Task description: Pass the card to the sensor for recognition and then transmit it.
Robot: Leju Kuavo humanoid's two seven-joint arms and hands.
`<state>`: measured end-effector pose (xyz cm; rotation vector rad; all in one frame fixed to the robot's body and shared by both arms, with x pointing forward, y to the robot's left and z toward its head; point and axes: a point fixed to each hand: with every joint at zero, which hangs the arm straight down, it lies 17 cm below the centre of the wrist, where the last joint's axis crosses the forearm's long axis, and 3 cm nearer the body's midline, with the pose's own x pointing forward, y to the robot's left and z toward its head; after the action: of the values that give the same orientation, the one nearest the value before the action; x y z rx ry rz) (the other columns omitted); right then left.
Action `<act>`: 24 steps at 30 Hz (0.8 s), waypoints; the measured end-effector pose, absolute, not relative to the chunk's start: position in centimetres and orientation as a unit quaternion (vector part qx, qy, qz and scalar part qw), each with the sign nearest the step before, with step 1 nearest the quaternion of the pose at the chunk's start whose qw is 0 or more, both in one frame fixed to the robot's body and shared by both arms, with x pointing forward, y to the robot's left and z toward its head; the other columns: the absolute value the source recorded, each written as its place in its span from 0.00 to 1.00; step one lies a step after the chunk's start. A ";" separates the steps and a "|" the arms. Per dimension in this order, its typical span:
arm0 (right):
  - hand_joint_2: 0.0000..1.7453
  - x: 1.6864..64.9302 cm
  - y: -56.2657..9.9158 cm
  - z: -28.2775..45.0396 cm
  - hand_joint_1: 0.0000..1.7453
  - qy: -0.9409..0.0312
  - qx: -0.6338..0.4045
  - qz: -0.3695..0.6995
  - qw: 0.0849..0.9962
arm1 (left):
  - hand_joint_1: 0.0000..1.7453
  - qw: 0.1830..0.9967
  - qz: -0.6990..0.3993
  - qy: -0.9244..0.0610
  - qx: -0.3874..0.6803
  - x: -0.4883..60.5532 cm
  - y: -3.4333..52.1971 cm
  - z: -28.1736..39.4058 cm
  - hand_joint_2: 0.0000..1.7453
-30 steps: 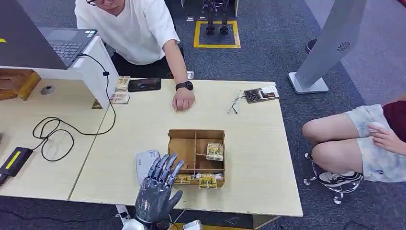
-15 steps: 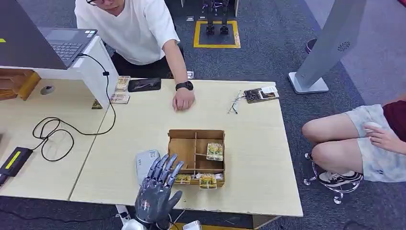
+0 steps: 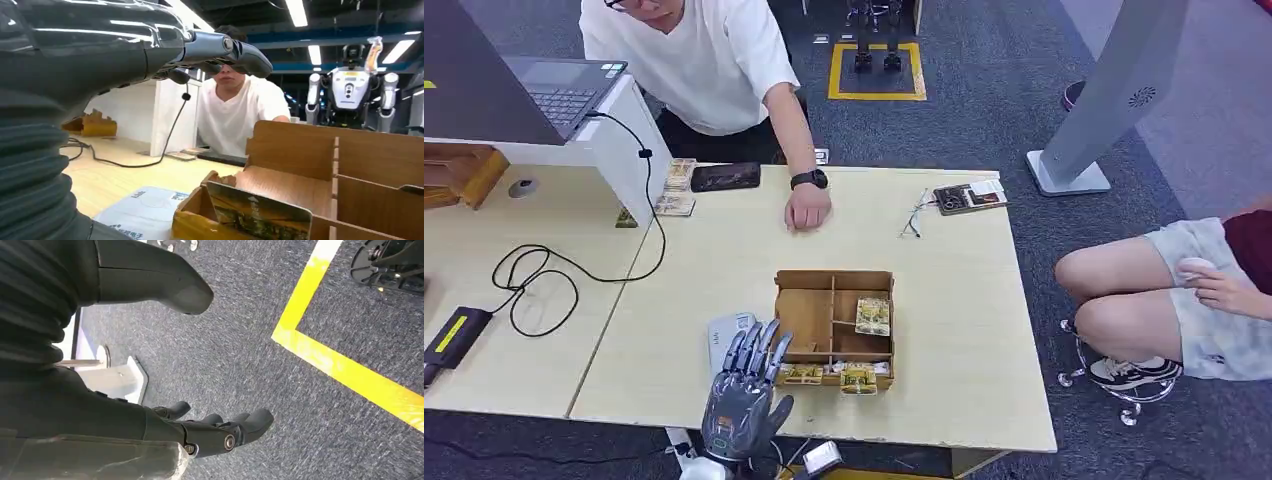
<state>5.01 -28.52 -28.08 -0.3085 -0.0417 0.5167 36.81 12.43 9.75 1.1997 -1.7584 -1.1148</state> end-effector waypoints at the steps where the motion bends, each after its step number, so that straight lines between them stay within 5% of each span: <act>1: 1.00 5.0 -28.5 -28.1 0.00 -0.020 -0.152 0.254 0.955 | 0.00 0.366 -0.430 -0.678 0.471 37.0 12.7 9.7 1.00; 14: 1.00 5.0 -28.6 -28.1 0.00 -0.020 -0.153 0.254 0.955 | 0.00 0.366 -0.439 -0.663 0.484 37.1 12.7 8.8 1.00; 15: 1.00 5.0 -28.6 -28.1 0.00 -0.020 -0.153 0.254 0.955 | 0.07 0.365 -0.440 -0.663 0.483 37.1 12.6 8.8 1.00; 16: 1.00 5.0 -28.6 -28.1 0.00 -0.020 -0.153 0.254 0.955 | 1.00 0.363 -0.441 -0.664 0.483 37.0 12.6 8.8 1.00; 24: 1.00 5.0 -28.7 -28.1 0.00 -0.019 -0.154 0.254 0.955 | 1.00 0.321 -0.469 -0.691 0.446 35.7 10.0 9.0 1.00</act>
<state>4.99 -28.66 -28.08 -0.3121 -0.0394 0.5161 35.67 10.00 8.99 1.1727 -1.8158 -1.2332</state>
